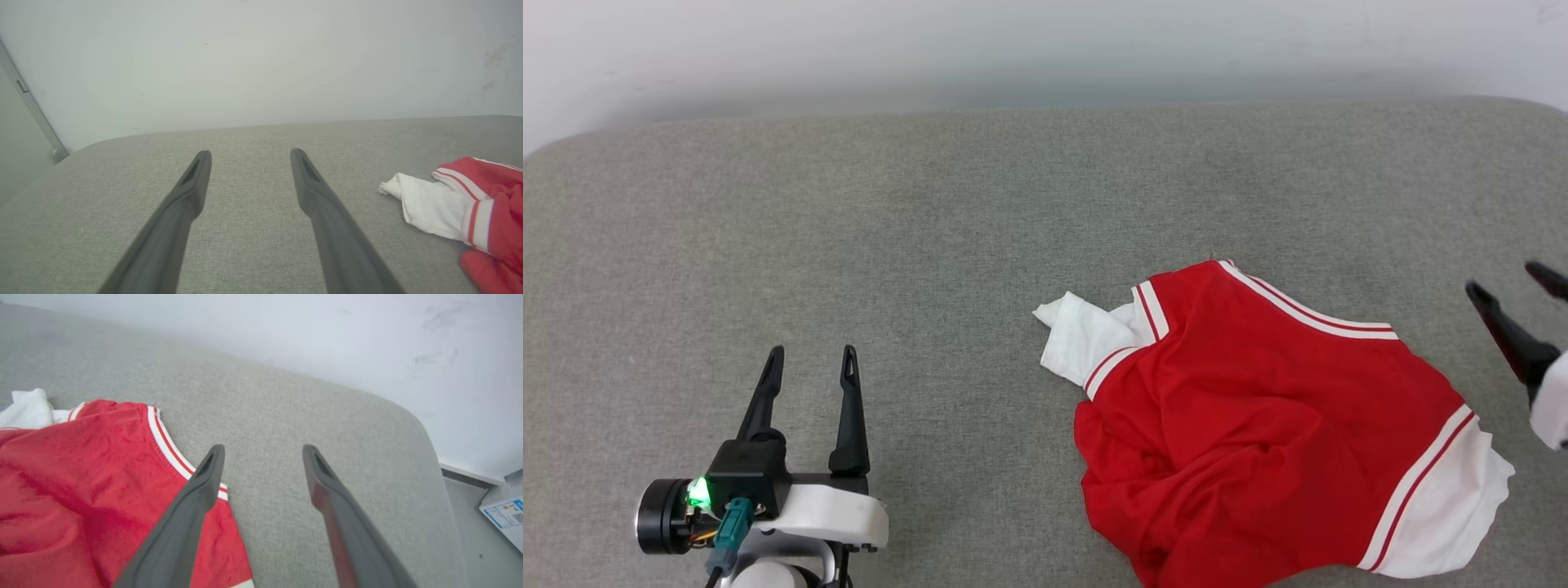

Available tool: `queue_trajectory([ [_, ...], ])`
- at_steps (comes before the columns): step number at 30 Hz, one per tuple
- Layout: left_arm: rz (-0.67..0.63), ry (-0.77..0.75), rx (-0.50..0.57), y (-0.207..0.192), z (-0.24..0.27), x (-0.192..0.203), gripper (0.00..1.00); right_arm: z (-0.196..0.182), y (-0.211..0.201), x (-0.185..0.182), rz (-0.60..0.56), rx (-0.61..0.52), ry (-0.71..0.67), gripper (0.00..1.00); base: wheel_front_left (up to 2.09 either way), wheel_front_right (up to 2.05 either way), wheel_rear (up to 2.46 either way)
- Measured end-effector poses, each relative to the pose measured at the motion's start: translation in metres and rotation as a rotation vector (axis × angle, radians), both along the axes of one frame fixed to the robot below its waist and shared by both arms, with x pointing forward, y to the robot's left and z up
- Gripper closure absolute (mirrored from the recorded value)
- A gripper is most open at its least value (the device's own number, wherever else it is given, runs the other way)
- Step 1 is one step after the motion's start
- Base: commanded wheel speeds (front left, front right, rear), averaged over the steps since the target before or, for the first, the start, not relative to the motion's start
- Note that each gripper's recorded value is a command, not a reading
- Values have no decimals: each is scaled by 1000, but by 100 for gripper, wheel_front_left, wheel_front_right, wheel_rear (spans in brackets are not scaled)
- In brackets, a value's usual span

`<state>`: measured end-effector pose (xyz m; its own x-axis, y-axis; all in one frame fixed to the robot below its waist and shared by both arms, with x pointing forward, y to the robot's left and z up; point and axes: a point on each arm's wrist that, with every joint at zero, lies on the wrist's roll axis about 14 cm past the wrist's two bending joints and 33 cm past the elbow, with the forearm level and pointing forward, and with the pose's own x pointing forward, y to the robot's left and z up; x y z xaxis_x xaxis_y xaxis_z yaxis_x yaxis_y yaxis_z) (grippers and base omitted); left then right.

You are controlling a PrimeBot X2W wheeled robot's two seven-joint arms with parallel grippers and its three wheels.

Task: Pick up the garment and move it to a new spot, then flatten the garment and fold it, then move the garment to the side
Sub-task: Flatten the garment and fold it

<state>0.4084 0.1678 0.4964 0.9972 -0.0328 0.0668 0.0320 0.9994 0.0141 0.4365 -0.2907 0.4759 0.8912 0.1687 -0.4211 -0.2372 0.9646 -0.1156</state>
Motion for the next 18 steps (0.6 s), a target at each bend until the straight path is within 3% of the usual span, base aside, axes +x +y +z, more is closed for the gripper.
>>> queue_trajectory([
  [6, -17, -17, 6, -3, 5, 7, 0, 63, 27, 24, 8, 59, -392, 0, 0, 0, 0],
  [9, -32, -32, 19, -4, 10, 15, 0, 79, 44, 21, -9, 96, -519, 0, 0, 0, 0],
  [18, -120, -125, 41, -15, 45, 56, 0, 99, 98, -14, -29, 186, -688, 0, 0, 0, 0],
])
